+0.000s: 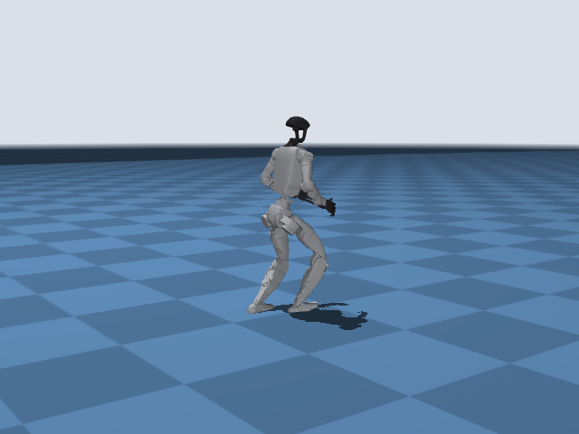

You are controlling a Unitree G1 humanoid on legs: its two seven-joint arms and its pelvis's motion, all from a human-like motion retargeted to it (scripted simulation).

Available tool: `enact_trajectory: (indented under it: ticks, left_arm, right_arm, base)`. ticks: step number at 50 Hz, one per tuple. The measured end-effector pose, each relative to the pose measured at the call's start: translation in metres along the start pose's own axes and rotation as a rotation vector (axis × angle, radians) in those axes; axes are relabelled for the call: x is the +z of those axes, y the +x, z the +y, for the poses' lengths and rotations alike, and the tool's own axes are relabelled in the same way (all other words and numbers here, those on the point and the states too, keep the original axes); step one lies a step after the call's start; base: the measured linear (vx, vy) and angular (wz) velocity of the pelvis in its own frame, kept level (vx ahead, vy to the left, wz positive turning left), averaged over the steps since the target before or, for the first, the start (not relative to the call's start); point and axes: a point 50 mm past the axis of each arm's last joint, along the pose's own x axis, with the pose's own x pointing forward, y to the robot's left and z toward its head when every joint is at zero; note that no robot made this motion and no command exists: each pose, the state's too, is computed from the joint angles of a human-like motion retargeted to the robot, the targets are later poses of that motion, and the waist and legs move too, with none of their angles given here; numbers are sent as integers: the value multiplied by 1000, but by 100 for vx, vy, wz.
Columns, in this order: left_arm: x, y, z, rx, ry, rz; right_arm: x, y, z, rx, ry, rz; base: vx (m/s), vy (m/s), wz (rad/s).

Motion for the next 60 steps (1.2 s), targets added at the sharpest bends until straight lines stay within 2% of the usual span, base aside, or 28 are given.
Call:
enact_trajectory:
  ticks: [4,8,12,15,17,20,23,28,33,37,40,43,47,50,54,57,60]
  left_arm:
    - [78,36,0,71,-165,-350]
    - [148,38,3,118,-382,-668]
    - [172,28,4,136,-556,-787]
    - [153,27,4,190,-611,-690]
    - [116,28,2,262,-577,-508]
    - [37,19,4,384,-386,-147]
    - [-28,-20,7,439,-234,161]
    - [-61,-100,25,508,-117,387]
    - [-75,-148,30,623,-62,525]
    - [-77,-137,27,689,-23,505]
    - [-66,-81,27,724,78,343]
    - [-24,-15,20,701,39,84]
    - [64,29,20,636,-125,-339]
    - [120,29,21,551,-243,-612]
    - [149,19,16,436,-347,-755]
    - [141,17,13,421,-375,-698]
    - [100,18,8,449,-325,-478]
  right_arm:
    - [-14,-43,-21,-109,53,80]
    - [-12,-80,-33,-189,61,104]
    - [-4,-100,-38,-267,74,88]
    - [5,-95,-40,-338,99,35]
    - [17,-79,-45,-399,83,-44]
    - [54,-28,-58,-522,-15,-261]
    - [125,7,-81,-687,-46,-591]
    - [223,-19,-96,-860,154,-1093]
    - [245,-40,-83,-799,248,-1260]
    - [218,-28,-71,-748,207,-1101]
    - [164,-2,-56,-667,147,-798]
    - [87,3,-30,-521,107,-437]
    - [24,-41,-17,-384,73,-155]
    - [8,-77,-24,-356,34,-53]
    - [0,-101,-34,-379,22,23]
    - [3,-94,-39,-422,22,9]
    - [18,-58,-50,-523,-20,-100]
  base:
    - [50,8,41]
    - [59,1,-23]
    - [51,-9,19]
    - [45,-11,32]
    - [49,-10,29]
    - [52,-10,22]
    - [55,0,-7]
    - [66,11,84]
    - [58,12,117]
    - [45,0,66]
    - [48,1,57]
    - [50,-3,83]
    - [54,-5,75]
    - [47,-8,53]
    - [25,-11,40]
    - [15,-10,30]
    - [23,-15,33]
